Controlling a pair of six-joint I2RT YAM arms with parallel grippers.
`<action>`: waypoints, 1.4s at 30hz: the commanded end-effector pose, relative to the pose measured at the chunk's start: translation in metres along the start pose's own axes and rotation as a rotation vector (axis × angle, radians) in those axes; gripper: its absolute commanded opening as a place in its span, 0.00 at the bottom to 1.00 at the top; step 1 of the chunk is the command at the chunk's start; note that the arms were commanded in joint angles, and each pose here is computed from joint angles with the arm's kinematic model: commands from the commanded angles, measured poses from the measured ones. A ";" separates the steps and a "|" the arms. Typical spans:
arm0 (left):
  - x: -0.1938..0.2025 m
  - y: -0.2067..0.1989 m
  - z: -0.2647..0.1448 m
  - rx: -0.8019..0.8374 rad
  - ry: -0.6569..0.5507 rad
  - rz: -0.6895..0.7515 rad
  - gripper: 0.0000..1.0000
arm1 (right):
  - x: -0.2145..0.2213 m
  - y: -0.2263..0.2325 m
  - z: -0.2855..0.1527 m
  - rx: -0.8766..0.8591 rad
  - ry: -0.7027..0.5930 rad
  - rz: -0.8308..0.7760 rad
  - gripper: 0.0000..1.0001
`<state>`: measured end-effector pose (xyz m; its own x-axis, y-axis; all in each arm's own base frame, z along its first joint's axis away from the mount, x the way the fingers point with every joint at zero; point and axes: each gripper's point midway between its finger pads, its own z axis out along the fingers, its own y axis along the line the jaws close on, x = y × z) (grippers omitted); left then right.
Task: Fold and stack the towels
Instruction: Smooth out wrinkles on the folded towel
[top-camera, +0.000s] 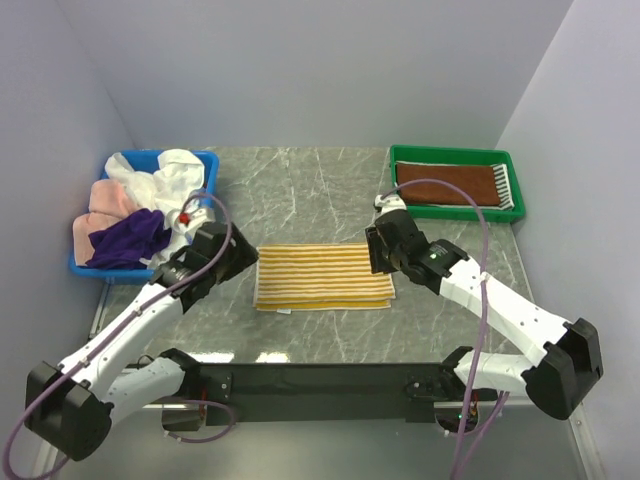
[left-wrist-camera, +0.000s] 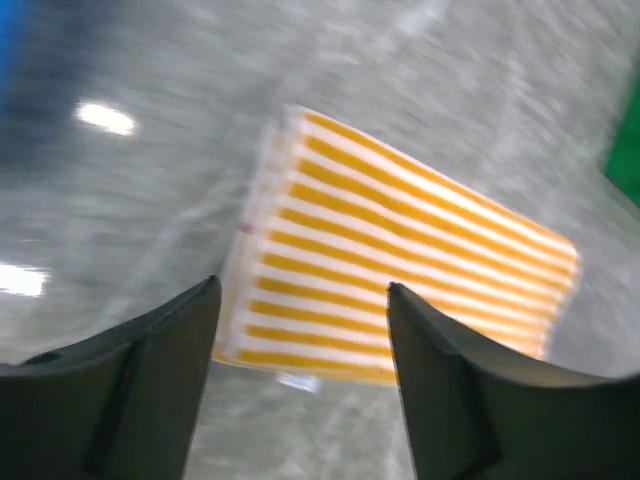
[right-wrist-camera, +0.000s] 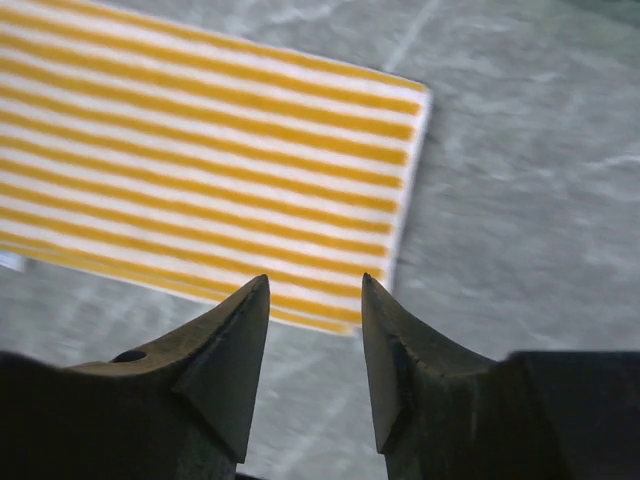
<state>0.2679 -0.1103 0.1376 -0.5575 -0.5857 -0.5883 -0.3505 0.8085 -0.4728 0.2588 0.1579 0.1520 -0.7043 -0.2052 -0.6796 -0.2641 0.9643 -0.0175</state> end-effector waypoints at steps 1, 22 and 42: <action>0.014 -0.051 -0.011 0.149 0.076 -0.001 0.71 | 0.000 0.025 0.012 -0.096 -0.044 0.196 0.47; 0.098 0.037 0.047 -0.145 0.275 0.103 0.42 | 0.080 0.016 0.040 -0.235 0.049 0.518 0.47; 0.091 0.046 0.041 -0.204 0.248 0.141 0.49 | 0.090 -0.005 0.050 -0.225 0.067 0.593 0.50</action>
<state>0.2299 -0.1336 0.0384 -0.7658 -0.4780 -0.4302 -0.3933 0.8774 -0.2748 0.2235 0.1365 0.0515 -0.8175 0.3411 -0.4640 0.0930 0.8734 0.4781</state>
